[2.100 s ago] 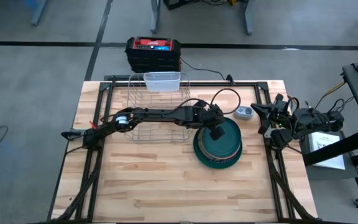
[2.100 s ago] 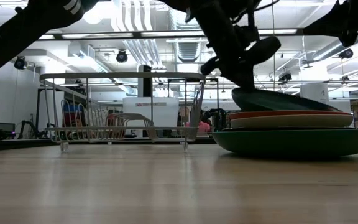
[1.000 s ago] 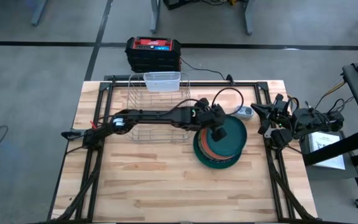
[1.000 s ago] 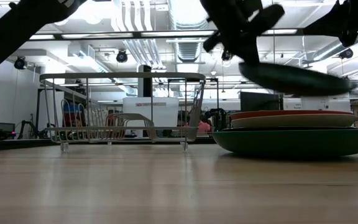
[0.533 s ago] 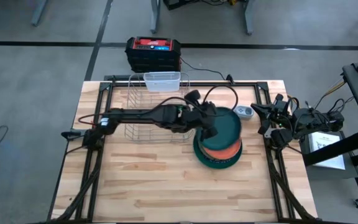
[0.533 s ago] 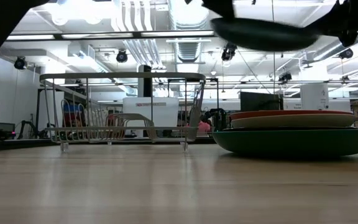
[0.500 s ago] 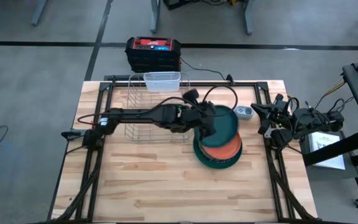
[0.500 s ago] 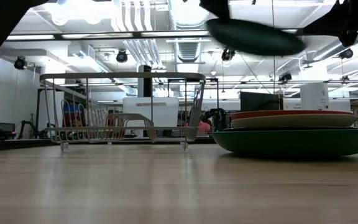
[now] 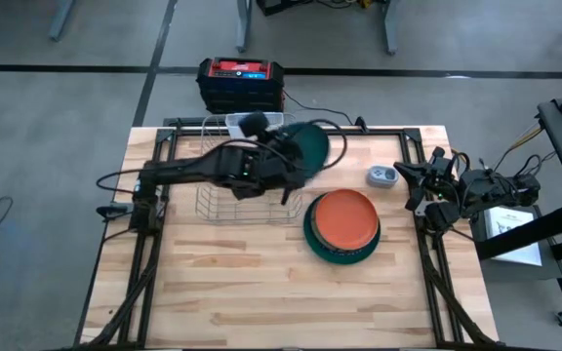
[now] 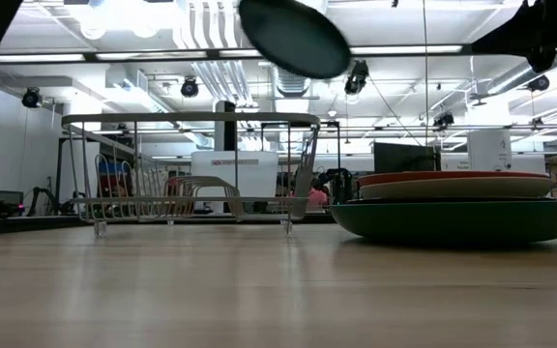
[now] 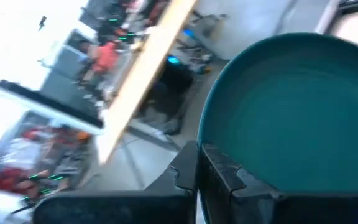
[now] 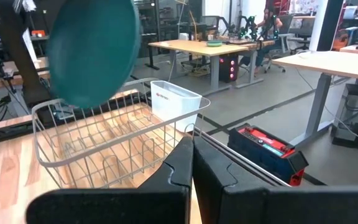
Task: Sort dishes
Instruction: Put the dark green plate into the dish rack
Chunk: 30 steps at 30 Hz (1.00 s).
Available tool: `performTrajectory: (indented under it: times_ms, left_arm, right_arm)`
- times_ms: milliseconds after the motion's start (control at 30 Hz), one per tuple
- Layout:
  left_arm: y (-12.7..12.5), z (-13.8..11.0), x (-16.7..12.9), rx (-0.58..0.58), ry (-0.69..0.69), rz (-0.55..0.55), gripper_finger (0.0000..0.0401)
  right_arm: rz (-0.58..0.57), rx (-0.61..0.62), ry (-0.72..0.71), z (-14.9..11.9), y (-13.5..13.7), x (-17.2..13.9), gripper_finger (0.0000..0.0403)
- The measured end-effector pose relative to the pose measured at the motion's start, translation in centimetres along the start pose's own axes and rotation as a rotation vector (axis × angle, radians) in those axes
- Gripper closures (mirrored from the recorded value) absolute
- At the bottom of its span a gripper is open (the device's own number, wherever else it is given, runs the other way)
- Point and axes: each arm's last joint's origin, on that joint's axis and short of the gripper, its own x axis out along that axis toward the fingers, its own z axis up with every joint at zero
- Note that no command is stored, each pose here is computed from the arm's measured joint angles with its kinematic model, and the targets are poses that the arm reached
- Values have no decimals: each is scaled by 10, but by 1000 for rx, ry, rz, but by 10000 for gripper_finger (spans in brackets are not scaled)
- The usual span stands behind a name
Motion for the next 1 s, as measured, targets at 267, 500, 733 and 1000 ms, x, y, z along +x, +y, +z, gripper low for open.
performTrajectory:
  times_ms: [267, 500, 733, 1000]
  left_arm:
    - [31, -26, 4, -18, 103, 116, 401]
    - [38, -32, 17, -7, 146, 157, 401]
    - [48, -37, 36, 95, 206, 186, 401]
    - [58, -43, 50, 140, 271, 36, 401]
  right_arm:
    - [0, 0, 0, 0, 0, 0, 403]
    - [0, -2, 0, 0, 0, 0, 403]
    - [-1, -5, 0, 0, 0, 0, 403]
    - [0, -6, 0, 0, 0, 0, 403]
